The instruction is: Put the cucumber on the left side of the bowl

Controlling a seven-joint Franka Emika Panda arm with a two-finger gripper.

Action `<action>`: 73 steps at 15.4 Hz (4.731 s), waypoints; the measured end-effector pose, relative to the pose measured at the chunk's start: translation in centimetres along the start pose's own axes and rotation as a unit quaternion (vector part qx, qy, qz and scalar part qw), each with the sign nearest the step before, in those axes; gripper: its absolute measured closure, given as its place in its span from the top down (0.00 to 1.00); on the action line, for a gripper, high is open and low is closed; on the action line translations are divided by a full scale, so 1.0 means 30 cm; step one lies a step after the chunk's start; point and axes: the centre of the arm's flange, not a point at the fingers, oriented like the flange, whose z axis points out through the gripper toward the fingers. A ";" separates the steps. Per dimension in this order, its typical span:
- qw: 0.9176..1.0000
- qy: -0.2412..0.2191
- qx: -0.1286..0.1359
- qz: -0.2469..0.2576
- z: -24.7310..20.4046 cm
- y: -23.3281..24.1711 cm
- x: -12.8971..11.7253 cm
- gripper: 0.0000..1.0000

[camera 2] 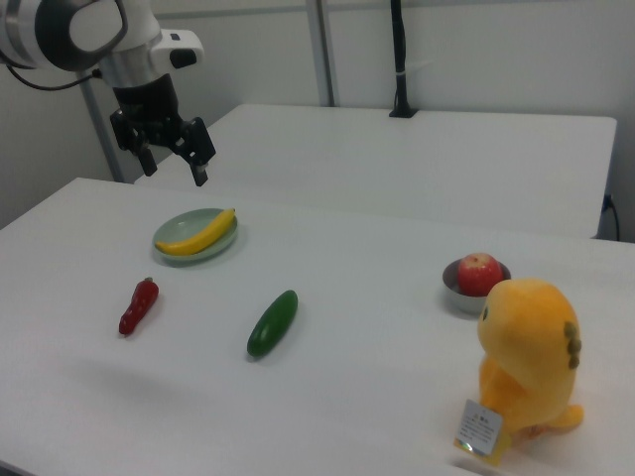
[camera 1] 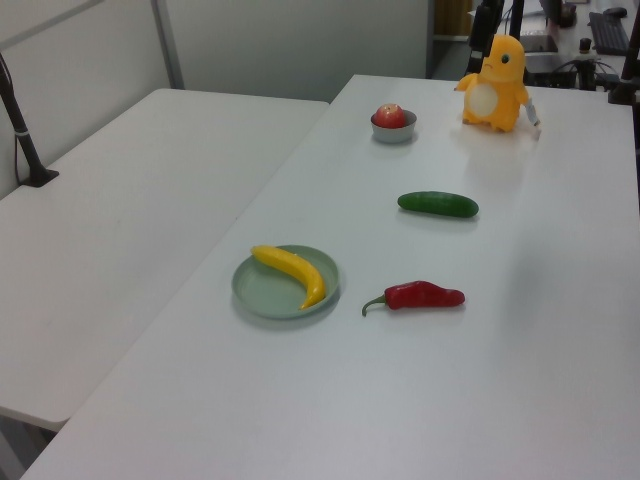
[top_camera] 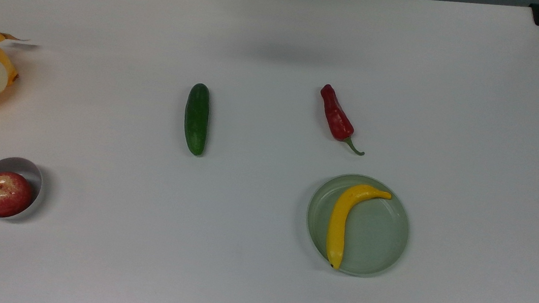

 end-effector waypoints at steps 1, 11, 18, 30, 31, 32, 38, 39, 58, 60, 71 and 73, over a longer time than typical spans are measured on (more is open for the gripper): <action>1.000 0.000 0.000 -0.001 0.000 0.000 0.000 1.00; 1.000 -0.021 0.002 -0.014 0.013 -0.011 -0.016 1.00; 0.991 -0.060 0.010 -0.116 0.049 -0.035 -0.040 1.00; 0.986 -0.098 0.007 -0.131 0.458 0.089 0.090 1.00; 0.988 -0.091 0.005 -0.126 0.499 0.113 0.110 1.00; 0.989 -0.086 0.002 -0.122 0.537 0.134 0.126 1.00; 0.992 -0.068 -0.006 -0.107 0.767 0.212 0.163 1.00; 0.992 -0.069 -0.010 -0.107 0.799 0.223 0.164 1.00; 0.997 -0.041 -0.039 -0.058 1.015 0.321 0.142 0.51; 0.998 -0.010 -0.042 -0.042 0.971 0.375 0.169 0.51; 0.993 0.089 -0.076 -0.007 0.930 0.722 0.343 0.51; 0.990 0.110 -0.085 -0.004 0.968 0.763 0.370 0.51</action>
